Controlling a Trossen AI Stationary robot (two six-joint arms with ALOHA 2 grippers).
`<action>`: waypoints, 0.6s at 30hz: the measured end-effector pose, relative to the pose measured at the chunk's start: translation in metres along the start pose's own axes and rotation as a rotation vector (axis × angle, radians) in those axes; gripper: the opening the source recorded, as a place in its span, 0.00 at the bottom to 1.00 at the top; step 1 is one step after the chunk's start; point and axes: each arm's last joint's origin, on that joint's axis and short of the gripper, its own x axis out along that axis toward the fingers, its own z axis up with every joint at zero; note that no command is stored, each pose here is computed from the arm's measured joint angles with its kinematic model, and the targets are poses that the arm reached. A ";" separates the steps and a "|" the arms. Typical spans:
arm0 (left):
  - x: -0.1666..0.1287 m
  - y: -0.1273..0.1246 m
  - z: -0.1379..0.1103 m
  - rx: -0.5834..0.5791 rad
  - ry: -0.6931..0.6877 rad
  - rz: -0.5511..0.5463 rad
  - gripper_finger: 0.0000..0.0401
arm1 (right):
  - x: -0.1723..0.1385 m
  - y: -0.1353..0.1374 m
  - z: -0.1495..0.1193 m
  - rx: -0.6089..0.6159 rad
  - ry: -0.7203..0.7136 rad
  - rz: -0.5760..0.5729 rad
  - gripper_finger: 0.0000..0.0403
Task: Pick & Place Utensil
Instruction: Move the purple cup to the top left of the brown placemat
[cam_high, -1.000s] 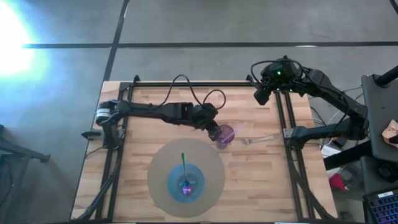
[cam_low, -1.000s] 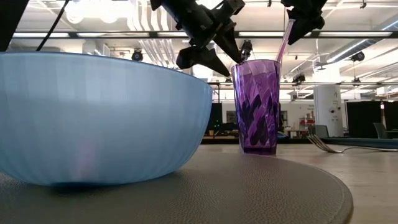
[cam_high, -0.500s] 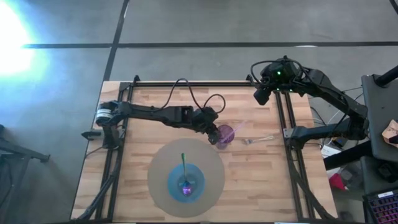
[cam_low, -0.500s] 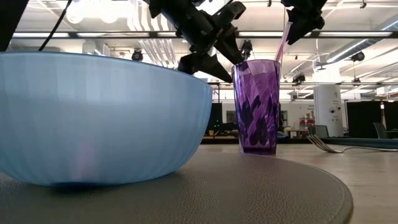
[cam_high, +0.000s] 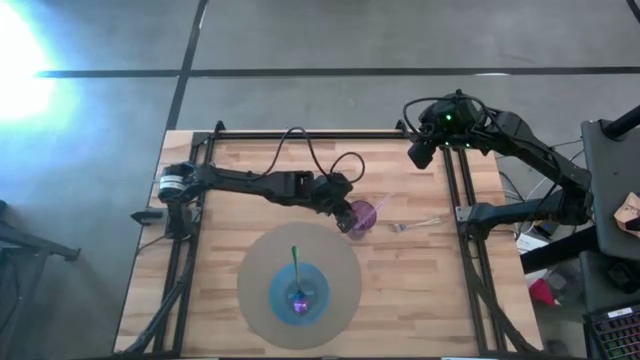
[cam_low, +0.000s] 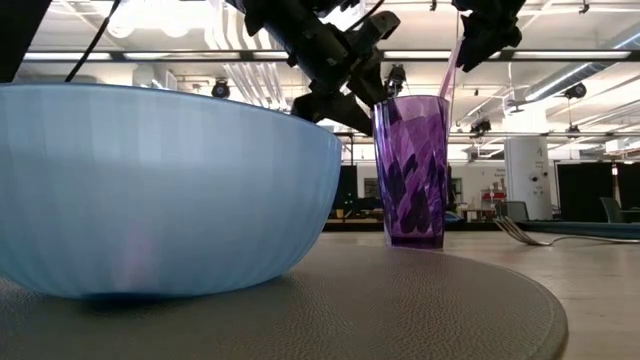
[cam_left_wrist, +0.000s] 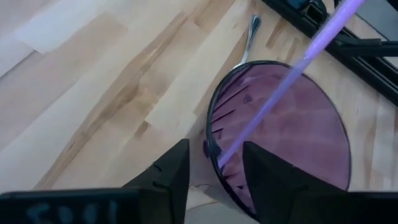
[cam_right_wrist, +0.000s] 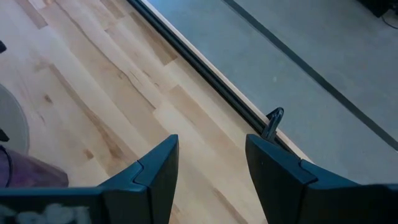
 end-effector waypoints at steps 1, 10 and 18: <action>0.000 0.000 0.000 0.002 -0.004 -0.003 0.33 | 0.000 0.000 0.000 0.000 0.000 0.000 0.45; -0.003 -0.003 0.005 0.055 -0.022 -0.012 0.17 | 0.000 0.000 0.000 -0.004 -0.001 0.000 0.45; -0.004 -0.003 0.005 0.095 -0.022 -0.010 0.04 | 0.000 0.000 0.000 -0.005 -0.001 0.000 0.45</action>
